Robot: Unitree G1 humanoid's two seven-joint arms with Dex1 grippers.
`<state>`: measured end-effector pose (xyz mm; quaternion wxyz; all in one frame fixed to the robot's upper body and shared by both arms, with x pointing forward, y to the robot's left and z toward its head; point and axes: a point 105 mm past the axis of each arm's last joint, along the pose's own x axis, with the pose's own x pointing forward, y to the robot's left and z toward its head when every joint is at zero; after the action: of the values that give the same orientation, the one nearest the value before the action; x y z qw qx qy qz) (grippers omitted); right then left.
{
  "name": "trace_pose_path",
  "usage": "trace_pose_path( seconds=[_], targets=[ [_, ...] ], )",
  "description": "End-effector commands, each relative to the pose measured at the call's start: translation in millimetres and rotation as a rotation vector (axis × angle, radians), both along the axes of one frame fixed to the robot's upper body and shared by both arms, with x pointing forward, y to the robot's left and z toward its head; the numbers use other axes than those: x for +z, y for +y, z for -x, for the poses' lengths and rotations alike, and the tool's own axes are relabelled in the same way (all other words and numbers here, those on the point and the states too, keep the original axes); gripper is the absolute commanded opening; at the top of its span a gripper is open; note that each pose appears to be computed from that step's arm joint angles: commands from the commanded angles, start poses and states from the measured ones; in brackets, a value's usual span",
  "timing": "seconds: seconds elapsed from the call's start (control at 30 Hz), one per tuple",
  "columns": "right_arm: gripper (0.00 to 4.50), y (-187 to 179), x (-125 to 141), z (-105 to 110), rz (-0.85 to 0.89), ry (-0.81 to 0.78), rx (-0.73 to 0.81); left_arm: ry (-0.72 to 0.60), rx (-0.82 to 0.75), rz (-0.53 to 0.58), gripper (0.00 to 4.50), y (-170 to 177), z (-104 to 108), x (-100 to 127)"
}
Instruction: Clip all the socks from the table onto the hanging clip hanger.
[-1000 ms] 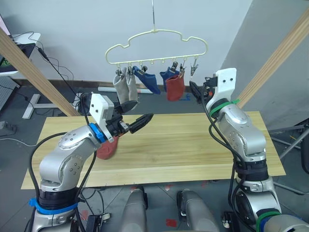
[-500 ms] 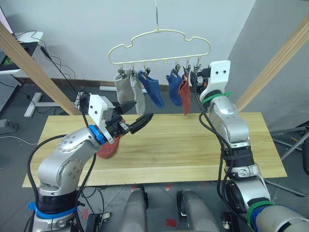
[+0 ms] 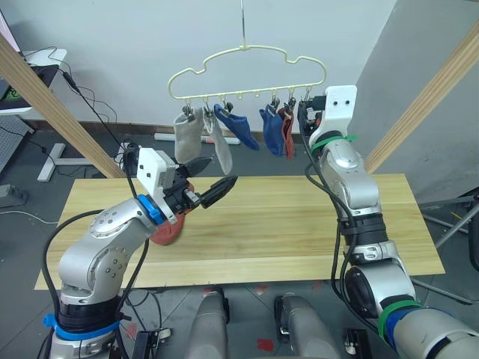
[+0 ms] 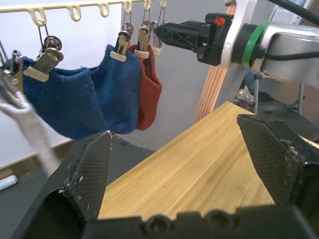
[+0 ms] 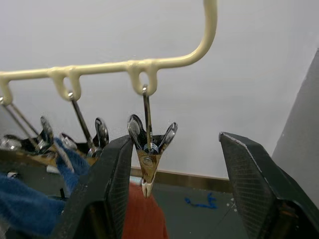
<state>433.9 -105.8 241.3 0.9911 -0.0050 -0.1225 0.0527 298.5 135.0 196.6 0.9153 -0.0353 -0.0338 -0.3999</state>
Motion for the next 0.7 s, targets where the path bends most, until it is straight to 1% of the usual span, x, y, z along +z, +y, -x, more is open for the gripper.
trace_pose_path(
  seconds=[0.03,0.5,0.6,0.63,0.7],
  targets=[
    [2.86,7.5,18.7,0.8,-0.034,-0.058,0.017,-0.047,-0.025,0.002,4.50,-6.2,6.6,9.8],
    [2.86,30.2,22.9,-0.7,-0.095,-0.053,0.095,-0.045,-0.017,0.004,4.50,-7.0,7.2,9.3],
    [2.33,30.3,22.7,-0.9,-0.100,-0.051,0.093,-0.044,-0.019,0.005,4.50,-7.8,8.0,8.9],
    [2.01,29.7,22.8,-1.2,-0.099,-0.050,0.089,-0.043,-0.019,0.004,4.50,-7.8,8.1,8.7],
    [2.01,28.6,22.7,-1.6,-0.097,-0.049,0.084,-0.042,-0.019,0.003,4.50,-7.9,8.2,8.5]
  ],
)
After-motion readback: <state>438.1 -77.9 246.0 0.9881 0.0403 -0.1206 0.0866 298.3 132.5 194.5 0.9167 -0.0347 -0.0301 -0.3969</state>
